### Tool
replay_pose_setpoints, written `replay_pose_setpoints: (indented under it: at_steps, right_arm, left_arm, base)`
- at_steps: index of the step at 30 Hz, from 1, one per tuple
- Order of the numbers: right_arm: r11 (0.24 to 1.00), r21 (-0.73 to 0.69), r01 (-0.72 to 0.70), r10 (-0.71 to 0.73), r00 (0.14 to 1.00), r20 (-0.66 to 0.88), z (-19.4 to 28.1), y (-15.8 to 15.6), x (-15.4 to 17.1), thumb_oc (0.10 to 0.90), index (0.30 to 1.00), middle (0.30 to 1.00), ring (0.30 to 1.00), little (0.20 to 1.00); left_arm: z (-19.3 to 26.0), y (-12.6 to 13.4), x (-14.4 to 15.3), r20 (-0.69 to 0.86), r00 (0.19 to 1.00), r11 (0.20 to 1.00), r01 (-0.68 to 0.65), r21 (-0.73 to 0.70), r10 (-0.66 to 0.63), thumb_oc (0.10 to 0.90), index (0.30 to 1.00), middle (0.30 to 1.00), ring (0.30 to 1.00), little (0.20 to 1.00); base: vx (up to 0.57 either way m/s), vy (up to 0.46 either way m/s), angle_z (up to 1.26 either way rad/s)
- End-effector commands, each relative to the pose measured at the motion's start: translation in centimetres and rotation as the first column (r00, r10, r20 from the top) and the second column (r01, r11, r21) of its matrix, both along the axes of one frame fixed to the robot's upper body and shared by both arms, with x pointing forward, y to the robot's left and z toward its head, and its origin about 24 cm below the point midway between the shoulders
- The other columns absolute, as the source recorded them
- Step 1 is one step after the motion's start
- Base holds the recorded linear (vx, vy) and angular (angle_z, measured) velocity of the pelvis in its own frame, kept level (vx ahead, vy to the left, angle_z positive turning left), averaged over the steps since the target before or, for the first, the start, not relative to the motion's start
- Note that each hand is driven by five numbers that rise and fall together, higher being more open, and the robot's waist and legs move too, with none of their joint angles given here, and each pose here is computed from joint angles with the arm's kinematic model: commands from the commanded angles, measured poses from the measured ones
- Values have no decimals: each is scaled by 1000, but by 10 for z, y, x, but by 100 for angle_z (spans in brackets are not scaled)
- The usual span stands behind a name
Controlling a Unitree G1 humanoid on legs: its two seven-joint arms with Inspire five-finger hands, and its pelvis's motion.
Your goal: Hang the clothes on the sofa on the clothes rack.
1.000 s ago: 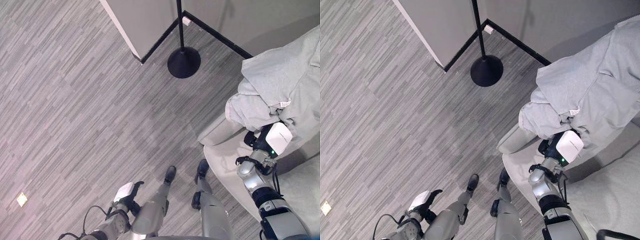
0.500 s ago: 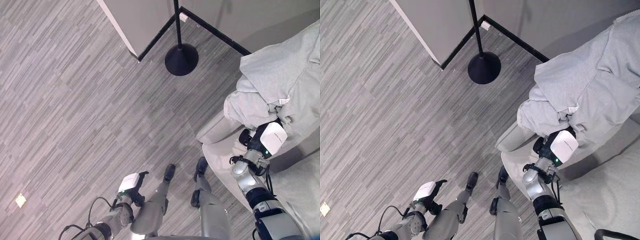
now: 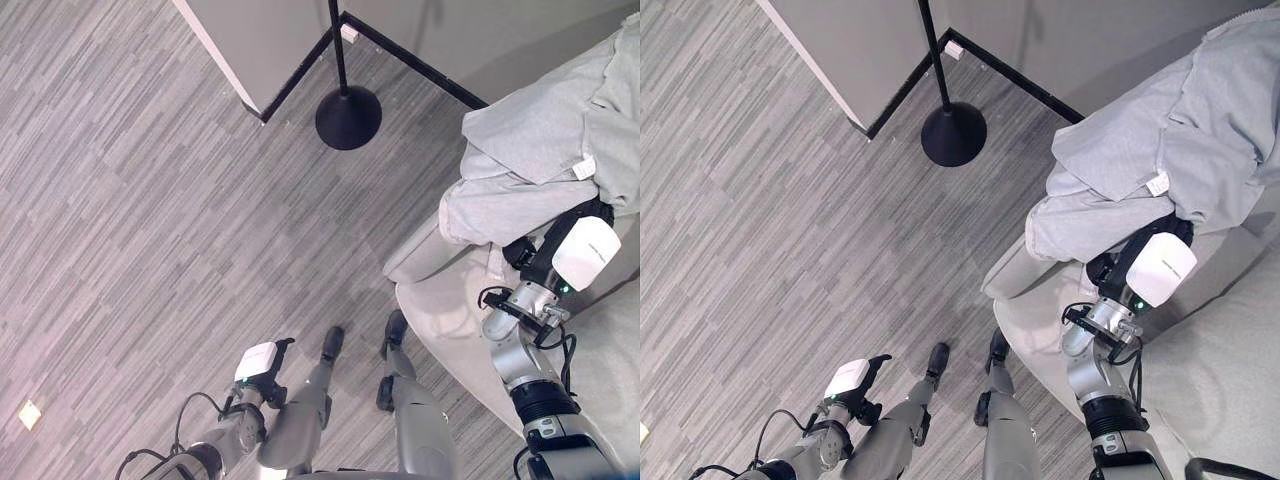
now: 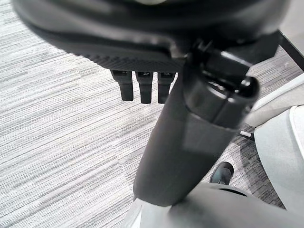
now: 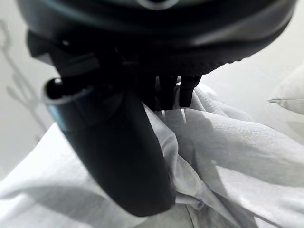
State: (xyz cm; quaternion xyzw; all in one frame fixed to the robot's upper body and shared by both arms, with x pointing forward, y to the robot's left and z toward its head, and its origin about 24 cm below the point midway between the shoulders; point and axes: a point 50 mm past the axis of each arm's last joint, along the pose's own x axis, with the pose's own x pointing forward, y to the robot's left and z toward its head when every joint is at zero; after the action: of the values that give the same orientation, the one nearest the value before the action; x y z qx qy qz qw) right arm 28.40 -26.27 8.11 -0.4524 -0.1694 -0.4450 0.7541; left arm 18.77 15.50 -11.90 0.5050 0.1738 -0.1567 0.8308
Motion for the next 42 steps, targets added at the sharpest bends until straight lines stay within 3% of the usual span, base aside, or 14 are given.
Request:
replay_pose_setpoints:
  at_steps: [1,9,10,11,17,26,32,35,36,37,38,39,40,42]
  right_arm:
    - [996,-86,30,-20,993,115,21,-6,2,800,900,900,900,900]
    - [994,79,69,-49,972,-230,-36,0,29,800,900,900,900,900]
    - [993,84,80,-54,960,-273,-40,-4,31,499,448,448,448,448]
    - [985,126,114,-67,942,-328,-42,-13,34,400,300,300,300,300]
    - [959,218,181,-99,935,-342,-31,-43,35,400,300,300,300,300]
    - [945,250,213,-83,892,-444,-58,-49,17,400,300,300,300,300]
    - [902,350,251,-94,908,-408,-64,-53,10,400,300,300,300,300]
    - [761,645,74,56,982,-180,-59,-29,23,400,300,300,300,300]
    - [760,646,75,56,982,-180,-59,-29,23,400,300,300,300,300]
    - [652,744,-148,187,982,31,-41,-8,33,400,300,300,300,300]
    - [557,758,-340,302,933,197,-24,8,30,400,300,300,300,300]
    - [501,753,-427,353,895,273,-17,16,28,400,300,300,300,300]
    - [330,742,-583,417,795,440,-2,32,22,400,300,300,300,300]
    - [328,743,-583,417,796,440,-3,32,22,400,300,300,300,300]
  left_arm:
    - [-5,-36,-16,-18,995,991,91,-97,-93,800,900,900,900,900]
    - [-6,-38,-17,-30,990,987,138,-88,-141,800,900,900,900,900]
    - [-5,-38,-16,-26,989,986,141,-88,-144,800,900,900,900,900]
    - [-3,-38,-12,-13,987,984,158,-86,-159,800,900,900,900,900]
    - [0,-32,-8,7,984,982,180,-61,-179,800,900,900,900,900]
    - [0,-30,-5,-7,983,982,182,-46,-182,800,900,900,900,900]
    - [-1,-29,-4,-11,986,985,167,-35,-168,800,900,900,900,900]
    - [-9,-14,-10,-73,997,999,29,-42,-32,800,900,900,900,900]
    - [-9,-14,-10,-73,997,999,29,-42,-32,800,900,900,900,900]
    - [-12,-2,-16,-113,992,997,-63,-44,58,800,900,900,900,900]
    - [-14,7,-20,-138,984,991,-121,-52,113,800,900,900,900,900]
    - [-14,10,-21,-144,981,988,-141,-59,132,800,900,900,900,900]
    - [-13,17,-23,-152,979,988,-148,-51,139,800,900,900,900,900]
    - [-13,17,-23,-153,979,988,-147,-50,138,800,900,900,900,900]
  base:
    - [0,0,0]
    - [0,0,0]
    - [0,0,0]
    - [0,0,0]
    - [-1,7,7]
    - [-2,5,2]
    - [-19,1,-7]
    - [2,-3,-9]
    - [30,-8,-29]
    - [47,-10,-38]
    - [104,-35,-49]
    - [108,-26,-43]
    - [72,-17,-39]
    - [35,8,-22]
